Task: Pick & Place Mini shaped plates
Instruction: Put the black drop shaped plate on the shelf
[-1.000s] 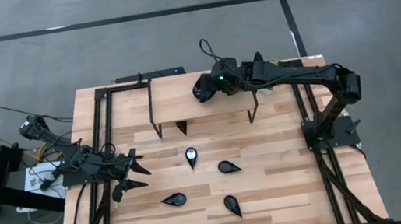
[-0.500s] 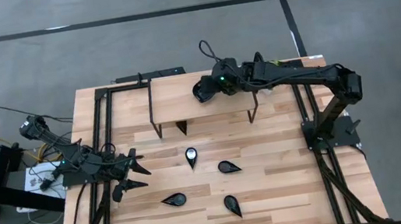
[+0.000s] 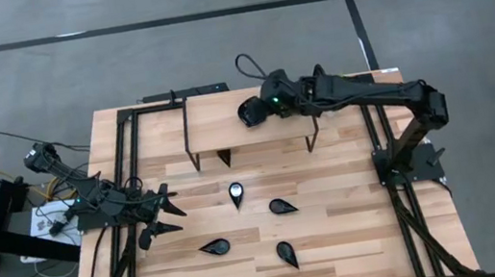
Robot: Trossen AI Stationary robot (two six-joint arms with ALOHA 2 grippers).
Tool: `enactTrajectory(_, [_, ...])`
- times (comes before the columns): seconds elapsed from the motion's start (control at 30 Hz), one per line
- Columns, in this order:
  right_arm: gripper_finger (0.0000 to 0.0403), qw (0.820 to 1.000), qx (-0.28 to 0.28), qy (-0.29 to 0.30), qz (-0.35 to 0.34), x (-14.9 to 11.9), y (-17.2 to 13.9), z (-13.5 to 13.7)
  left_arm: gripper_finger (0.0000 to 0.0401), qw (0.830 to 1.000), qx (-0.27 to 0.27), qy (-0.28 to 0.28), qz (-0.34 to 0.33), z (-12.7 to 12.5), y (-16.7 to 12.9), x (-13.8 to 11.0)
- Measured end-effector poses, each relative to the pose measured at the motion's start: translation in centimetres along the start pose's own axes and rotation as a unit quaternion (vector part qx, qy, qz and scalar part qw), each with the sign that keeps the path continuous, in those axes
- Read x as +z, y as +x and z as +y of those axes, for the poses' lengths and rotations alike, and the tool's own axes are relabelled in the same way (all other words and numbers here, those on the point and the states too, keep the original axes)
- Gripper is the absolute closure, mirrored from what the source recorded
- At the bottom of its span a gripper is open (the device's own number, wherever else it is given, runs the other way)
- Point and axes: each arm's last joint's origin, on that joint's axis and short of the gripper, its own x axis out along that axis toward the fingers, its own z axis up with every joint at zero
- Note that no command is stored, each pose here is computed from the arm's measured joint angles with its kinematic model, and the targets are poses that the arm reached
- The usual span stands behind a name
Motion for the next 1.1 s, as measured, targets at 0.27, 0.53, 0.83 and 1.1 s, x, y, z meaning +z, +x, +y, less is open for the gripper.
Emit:
enactTrajectory(0.27, [0.0339,0.998,-0.001,-0.069,0.009,-1.4,-4.4,-0.1,0.0206,1.000,-0.001,-0.001,-0.002,0.0,0.0,0.0])
enactTrajectory(0.53, [0.0339,0.976,0.019,-0.215,0.011,-3.7,-10.9,-0.9,0.0206,1.000,-0.001,-0.001,-0.003,0.0,0.0,0.1])
enactTrajectory(0.83, [0.0339,0.899,0.183,-0.391,0.071,-7.6,-18.6,-2.0,0.0206,1.000,-0.002,-0.002,-0.006,0.0,0.0,0.1])
enactTrajectory(1.1, [0.0339,0.862,0.261,-0.428,0.076,-9.4,-22.4,-3.2,0.0206,1.000,-0.002,-0.003,-0.008,0.0,0.0,0.2])
